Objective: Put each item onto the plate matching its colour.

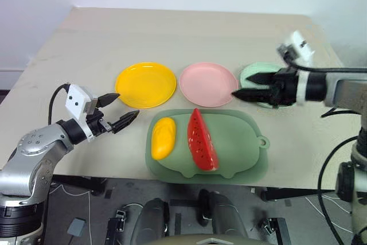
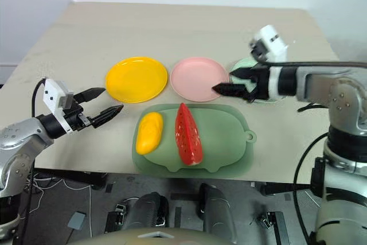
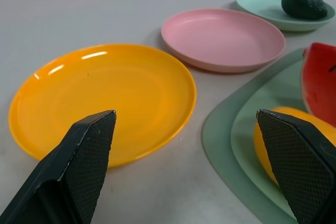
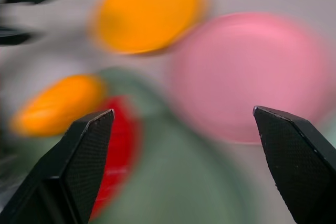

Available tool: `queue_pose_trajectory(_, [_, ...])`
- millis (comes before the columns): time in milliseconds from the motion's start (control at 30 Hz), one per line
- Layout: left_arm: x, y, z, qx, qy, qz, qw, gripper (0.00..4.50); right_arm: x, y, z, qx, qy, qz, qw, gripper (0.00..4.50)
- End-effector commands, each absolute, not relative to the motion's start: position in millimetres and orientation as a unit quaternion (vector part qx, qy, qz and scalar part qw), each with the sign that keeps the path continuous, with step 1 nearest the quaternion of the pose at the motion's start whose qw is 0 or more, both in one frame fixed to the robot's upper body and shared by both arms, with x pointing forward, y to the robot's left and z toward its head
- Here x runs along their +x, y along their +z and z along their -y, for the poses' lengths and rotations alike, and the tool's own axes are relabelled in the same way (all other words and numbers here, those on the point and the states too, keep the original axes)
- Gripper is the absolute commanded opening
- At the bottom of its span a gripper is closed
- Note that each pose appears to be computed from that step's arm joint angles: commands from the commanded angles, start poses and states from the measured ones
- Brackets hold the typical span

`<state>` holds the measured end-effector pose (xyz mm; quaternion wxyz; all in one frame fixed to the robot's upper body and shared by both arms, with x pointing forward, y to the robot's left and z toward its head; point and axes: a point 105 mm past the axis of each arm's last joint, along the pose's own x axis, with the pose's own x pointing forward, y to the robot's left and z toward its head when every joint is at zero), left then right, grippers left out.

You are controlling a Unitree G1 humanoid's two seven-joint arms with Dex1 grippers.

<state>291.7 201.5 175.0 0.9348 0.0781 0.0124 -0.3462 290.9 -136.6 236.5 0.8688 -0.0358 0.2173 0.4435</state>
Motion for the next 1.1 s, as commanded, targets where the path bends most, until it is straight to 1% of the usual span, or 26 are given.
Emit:
queue_pose_trajectory(33, [295,186,-195,0.092,-0.356,0.012,0.930,4.50,282,231,127,-0.028,0.453,-0.216,0.865,4.46])
queue_pose_trajectory(200, [297,188,-194,0.093,-0.362,0.011,0.928,4.50,276,205,108,0.008,0.465,-0.255,0.848,4.46])
queue_pose_trajectory(300, [297,189,-197,0.096,-0.360,0.009,0.928,4.50,277,197,100,0.028,0.460,-0.272,0.844,4.46])
queue_pose_trajectory(433, [297,189,-199,0.099,-0.359,0.006,0.928,4.50,273,195,84,0.051,0.471,-0.288,0.832,4.46])
queue_pose_trajectory(567, [296,189,-198,0.099,-0.360,0.004,0.928,4.50,269,180,76,0.021,0.445,-0.322,0.835,4.46])
queue_pose_trajectory(667, [295,188,-198,0.098,-0.359,0.004,0.928,4.50,268,164,77,-0.018,0.414,-0.354,0.838,4.46])
queue_pose_trajectory(733, [295,188,-198,0.098,-0.357,0.004,0.929,4.50,269,159,77,-0.023,0.400,-0.370,0.839,4.46])
queue_pose_trajectory(833, [294,188,-199,0.097,-0.355,0.004,0.930,4.50,272,158,77,-0.046,0.382,-0.371,0.845,4.46])
queue_pose_trajectory(933, [293,187,-199,0.096,-0.353,0.005,0.931,4.50,279,151,85,-0.114,0.343,-0.362,0.860,4.46])
queue_pose_trajectory(1033, [293,187,-199,0.096,-0.351,0.006,0.932,4.50,284,146,91,-0.141,0.321,-0.356,0.866,4.46])
queue_pose_trajectory(1100, [293,187,-199,0.096,-0.349,0.007,0.932,4.50,284,144,92,-0.149,0.324,-0.353,0.865,4.09])
